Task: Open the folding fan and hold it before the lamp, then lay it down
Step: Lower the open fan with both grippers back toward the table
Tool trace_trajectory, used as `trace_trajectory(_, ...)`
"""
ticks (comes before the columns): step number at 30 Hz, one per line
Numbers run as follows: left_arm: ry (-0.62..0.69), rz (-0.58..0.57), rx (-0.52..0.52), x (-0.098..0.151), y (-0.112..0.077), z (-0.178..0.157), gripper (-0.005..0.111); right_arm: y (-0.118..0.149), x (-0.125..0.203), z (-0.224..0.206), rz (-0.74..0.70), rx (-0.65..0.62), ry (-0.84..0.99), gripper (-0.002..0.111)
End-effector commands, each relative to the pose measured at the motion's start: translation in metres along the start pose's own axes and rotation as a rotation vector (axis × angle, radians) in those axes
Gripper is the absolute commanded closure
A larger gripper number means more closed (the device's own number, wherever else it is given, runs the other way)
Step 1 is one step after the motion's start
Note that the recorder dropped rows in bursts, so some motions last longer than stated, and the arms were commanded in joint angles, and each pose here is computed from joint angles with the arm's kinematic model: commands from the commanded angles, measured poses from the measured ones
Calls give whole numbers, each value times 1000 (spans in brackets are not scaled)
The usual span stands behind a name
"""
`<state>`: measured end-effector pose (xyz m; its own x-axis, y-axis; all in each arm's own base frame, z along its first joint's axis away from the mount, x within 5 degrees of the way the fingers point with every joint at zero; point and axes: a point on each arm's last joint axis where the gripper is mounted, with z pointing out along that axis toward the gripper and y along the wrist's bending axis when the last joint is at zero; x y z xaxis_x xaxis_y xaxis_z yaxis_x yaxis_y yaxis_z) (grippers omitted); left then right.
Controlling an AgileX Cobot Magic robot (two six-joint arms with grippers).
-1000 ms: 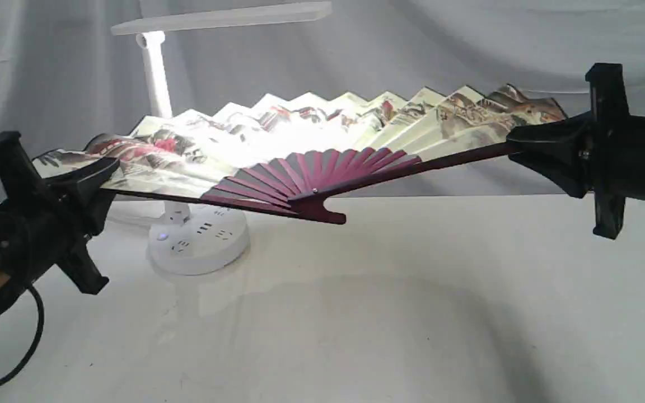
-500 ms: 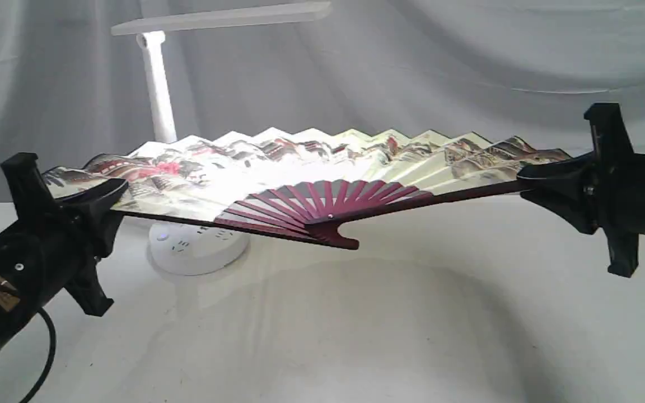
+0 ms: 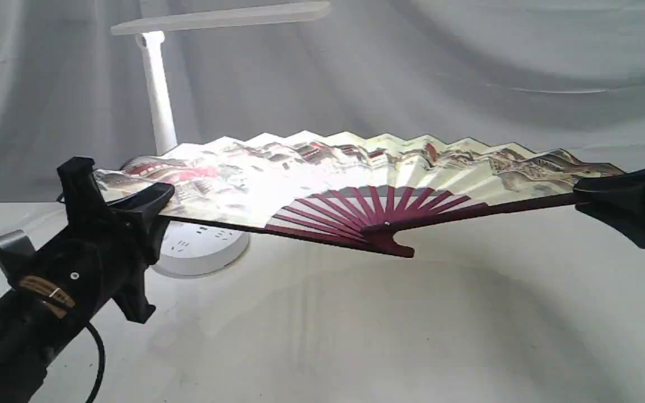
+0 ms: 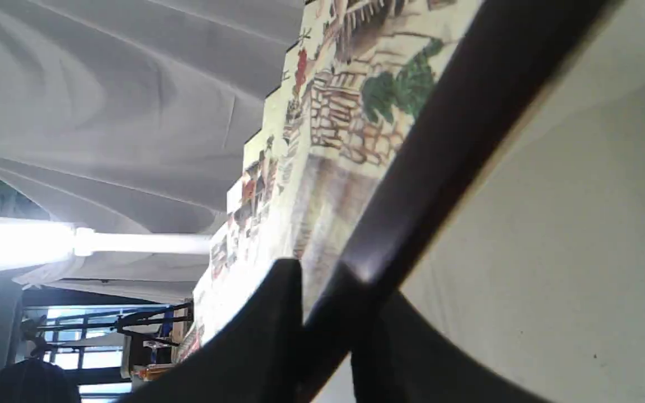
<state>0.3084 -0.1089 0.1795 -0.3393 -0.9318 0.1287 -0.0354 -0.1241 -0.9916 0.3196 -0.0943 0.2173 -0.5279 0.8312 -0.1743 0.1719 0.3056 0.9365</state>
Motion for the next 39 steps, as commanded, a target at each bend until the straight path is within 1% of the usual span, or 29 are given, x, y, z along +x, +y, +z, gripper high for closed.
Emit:
trace_trajectory(1,-68,-52,124,-6,-20,3,107,-18,-13,-8,-88,167,-107,108)
trace_trajectory(5,-66,-39,113,-6,-18,4,107,-20,-15,-8,-88,191,-125,108)
trace_trajectory(9,-84,-40,77,-9,-4,7,107,-20,-15,-8,-94,194,-119,108)
trace_trajectory(12,-48,-30,94,-8,6,15,107,-21,-15,-9,-98,205,-122,108)
trace_trajectory(13,-31,-34,83,-7,11,18,107,-23,-15,-9,-105,223,-125,108)
trace_trajectory(15,-14,-73,59,-6,21,23,107,-26,-17,-10,-121,262,-136,108)
trace_trajectory(17,-25,-85,43,-8,29,25,107,-28,-18,-10,-123,281,-149,108)
trace_trajectory(22,-46,-92,21,-11,41,31,107,-31,-21,-12,-110,319,-187,108)
trace_trajectory(24,-39,-94,21,-8,43,34,107,-32,-22,-12,-108,327,-192,108)
trace_trajectory(27,-30,-101,28,1,45,40,107,-40,-23,-11,-79,326,-182,108)
trace_trajectory(31,-36,-118,28,10,51,46,107,-66,-29,-11,-11,330,-161,108)
trace_trajectory(35,-40,-125,19,13,60,51,107,-90,-38,-20,13,323,-173,108)
trace_trajectory(39,-20,-118,23,15,67,63,107,-105,-42,-25,54,307,-174,108)
